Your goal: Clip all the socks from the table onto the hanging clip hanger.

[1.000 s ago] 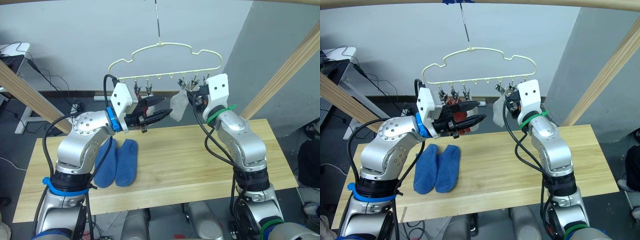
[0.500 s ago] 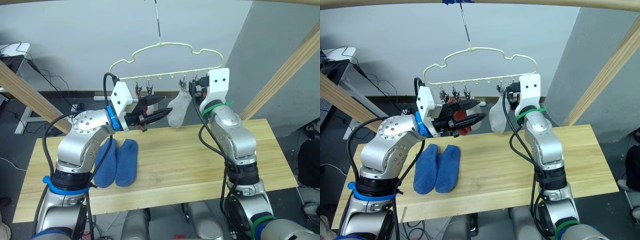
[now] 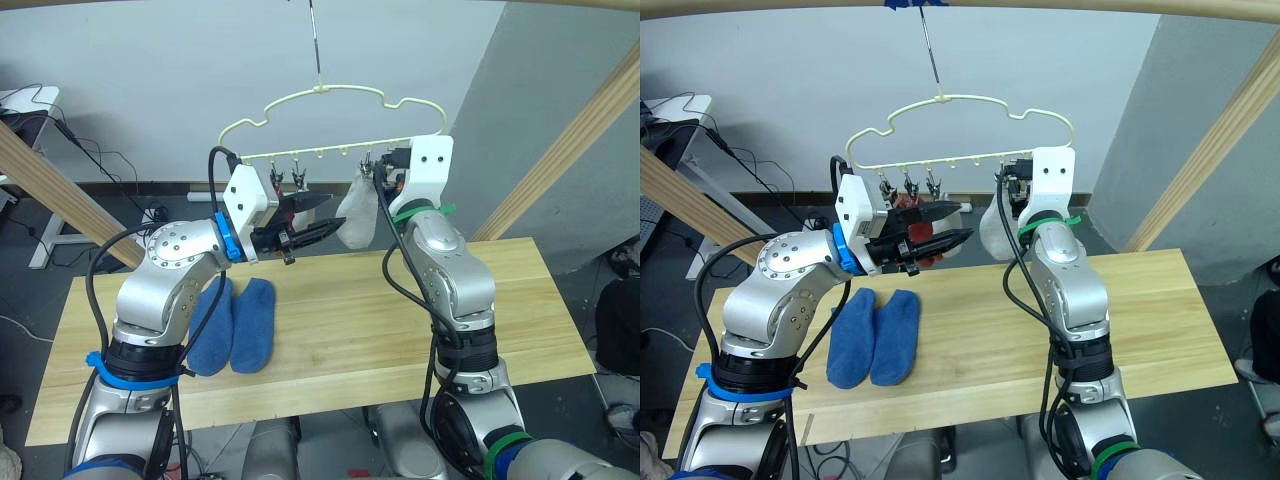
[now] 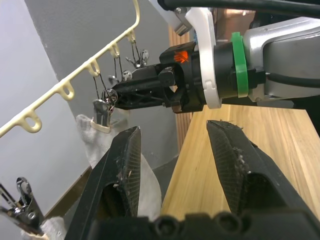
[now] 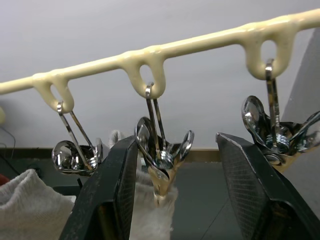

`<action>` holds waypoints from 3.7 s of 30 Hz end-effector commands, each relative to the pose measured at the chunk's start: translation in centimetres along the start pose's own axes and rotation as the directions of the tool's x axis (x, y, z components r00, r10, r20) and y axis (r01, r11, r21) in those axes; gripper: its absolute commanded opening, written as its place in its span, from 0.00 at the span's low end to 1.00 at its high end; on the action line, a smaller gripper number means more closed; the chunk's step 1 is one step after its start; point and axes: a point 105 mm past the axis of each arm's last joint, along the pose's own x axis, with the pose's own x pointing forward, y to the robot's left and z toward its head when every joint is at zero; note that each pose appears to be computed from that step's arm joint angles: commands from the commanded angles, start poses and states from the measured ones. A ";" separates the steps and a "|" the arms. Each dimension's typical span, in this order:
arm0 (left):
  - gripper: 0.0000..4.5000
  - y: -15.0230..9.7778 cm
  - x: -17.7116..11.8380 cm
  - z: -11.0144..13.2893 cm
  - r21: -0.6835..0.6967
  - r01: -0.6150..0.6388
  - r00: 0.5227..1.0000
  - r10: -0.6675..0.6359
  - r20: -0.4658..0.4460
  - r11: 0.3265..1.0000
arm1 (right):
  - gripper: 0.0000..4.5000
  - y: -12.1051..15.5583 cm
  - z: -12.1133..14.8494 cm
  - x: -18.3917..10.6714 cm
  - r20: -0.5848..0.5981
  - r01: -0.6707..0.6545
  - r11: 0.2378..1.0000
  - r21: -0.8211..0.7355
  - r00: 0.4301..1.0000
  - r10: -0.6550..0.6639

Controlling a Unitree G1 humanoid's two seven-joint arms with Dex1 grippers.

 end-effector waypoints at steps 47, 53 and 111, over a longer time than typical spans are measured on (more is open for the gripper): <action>0.51 -0.6 0.2 0.4 0.040 0.008 1.000 -0.009 0.013 0.999 | 0.44 3.2 2.2 -0.6 0.075 -0.088 0.991 0.099 0.994 0.081; 0.51 -0.7 0.2 0.4 0.040 0.007 1.000 -0.007 0.012 0.999 | 0.44 3.6 2.3 -0.4 0.084 -0.110 0.987 0.118 0.991 0.101; 1.00 -2.3 -8.8 -21.6 -0.153 -0.738 0.593 0.524 -0.611 0.657 | 0.00 3.8 3.0 0.2 0.118 -0.147 0.985 0.091 0.984 0.136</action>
